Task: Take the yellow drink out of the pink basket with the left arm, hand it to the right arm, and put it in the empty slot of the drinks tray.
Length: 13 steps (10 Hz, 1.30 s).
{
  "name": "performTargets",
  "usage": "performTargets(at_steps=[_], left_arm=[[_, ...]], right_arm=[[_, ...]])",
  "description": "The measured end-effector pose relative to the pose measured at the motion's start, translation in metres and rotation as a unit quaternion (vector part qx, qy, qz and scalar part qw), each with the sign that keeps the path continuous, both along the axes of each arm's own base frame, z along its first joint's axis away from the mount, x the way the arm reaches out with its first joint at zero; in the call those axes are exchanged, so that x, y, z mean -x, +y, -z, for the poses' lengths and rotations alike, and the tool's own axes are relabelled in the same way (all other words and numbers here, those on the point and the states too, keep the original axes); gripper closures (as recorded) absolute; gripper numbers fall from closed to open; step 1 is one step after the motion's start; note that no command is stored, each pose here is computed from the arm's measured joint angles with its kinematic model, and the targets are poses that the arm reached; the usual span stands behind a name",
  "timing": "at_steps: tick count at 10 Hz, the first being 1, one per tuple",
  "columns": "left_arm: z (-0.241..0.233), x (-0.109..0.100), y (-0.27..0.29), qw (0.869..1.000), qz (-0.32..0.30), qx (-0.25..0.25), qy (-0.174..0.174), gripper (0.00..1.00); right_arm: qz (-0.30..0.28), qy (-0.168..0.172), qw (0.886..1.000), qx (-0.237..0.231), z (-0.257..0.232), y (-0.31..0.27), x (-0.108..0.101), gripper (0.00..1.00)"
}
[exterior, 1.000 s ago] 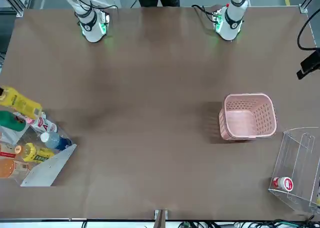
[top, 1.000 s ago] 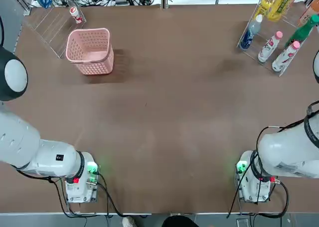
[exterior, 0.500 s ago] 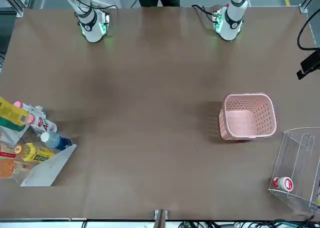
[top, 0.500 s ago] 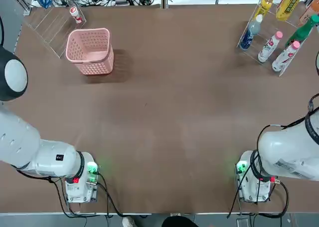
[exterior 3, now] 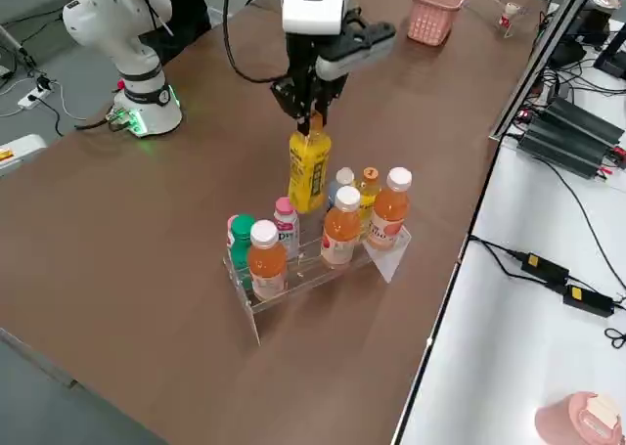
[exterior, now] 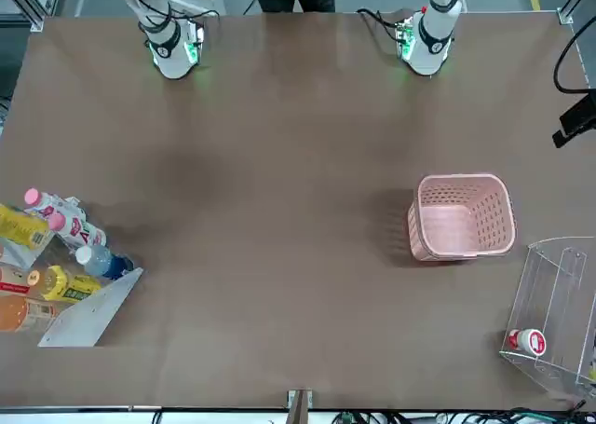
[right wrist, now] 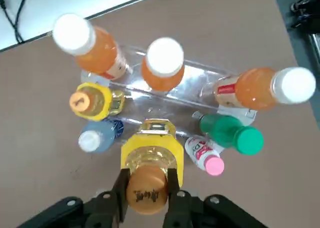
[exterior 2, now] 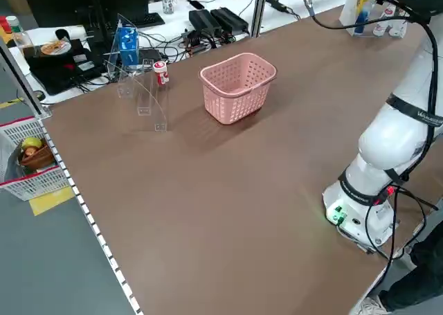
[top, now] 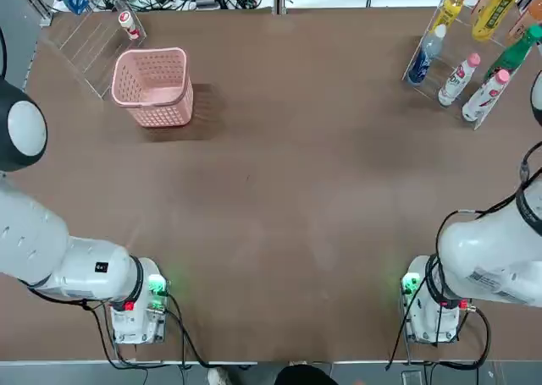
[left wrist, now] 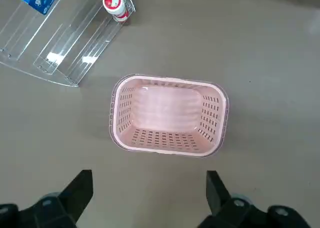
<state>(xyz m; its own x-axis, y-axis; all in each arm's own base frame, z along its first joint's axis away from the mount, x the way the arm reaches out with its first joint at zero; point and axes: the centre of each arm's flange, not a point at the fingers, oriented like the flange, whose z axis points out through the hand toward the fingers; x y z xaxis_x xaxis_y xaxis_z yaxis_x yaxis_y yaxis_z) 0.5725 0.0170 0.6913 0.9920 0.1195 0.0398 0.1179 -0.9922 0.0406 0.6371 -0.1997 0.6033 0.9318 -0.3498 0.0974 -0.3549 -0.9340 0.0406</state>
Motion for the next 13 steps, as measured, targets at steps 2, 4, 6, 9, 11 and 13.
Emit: performTargets(at_steps=[2,4,6,9,11,13], left_arm=[[0.0,0.0,0.0,1.0,0.0,0.0,0.0,0.0],[0.0,0.0,0.0,1.0,0.0,0.0,0.0,0.0],[0.0,0.0,0.0,1.0,0.0,0.0,0.0,0.0],[0.0,0.0,0.0,1.0,0.0,0.0,0.0,0.0],[0.0,0.0,0.0,1.0,0.0,0.0,0.0,0.0],[0.0,0.0,0.001,1.0,0.0,0.0,0.0,0.0]], right_arm=[[-0.001,-0.01,1.0,0.004,0.014,-0.004,-0.013,0.66],[-0.001,-0.009,1.0,0.004,0.02,-0.005,-0.016,0.66],[0.0,-0.007,1.0,0.003,0.023,-0.005,-0.018,0.66],[0.0,-0.002,1.0,0.001,0.033,-0.006,-0.021,0.66],[-0.001,-0.007,1.0,0.002,0.042,-0.008,-0.028,0.66],[-0.002,-0.007,1.0,0.001,0.051,-0.01,-0.033,0.66]])
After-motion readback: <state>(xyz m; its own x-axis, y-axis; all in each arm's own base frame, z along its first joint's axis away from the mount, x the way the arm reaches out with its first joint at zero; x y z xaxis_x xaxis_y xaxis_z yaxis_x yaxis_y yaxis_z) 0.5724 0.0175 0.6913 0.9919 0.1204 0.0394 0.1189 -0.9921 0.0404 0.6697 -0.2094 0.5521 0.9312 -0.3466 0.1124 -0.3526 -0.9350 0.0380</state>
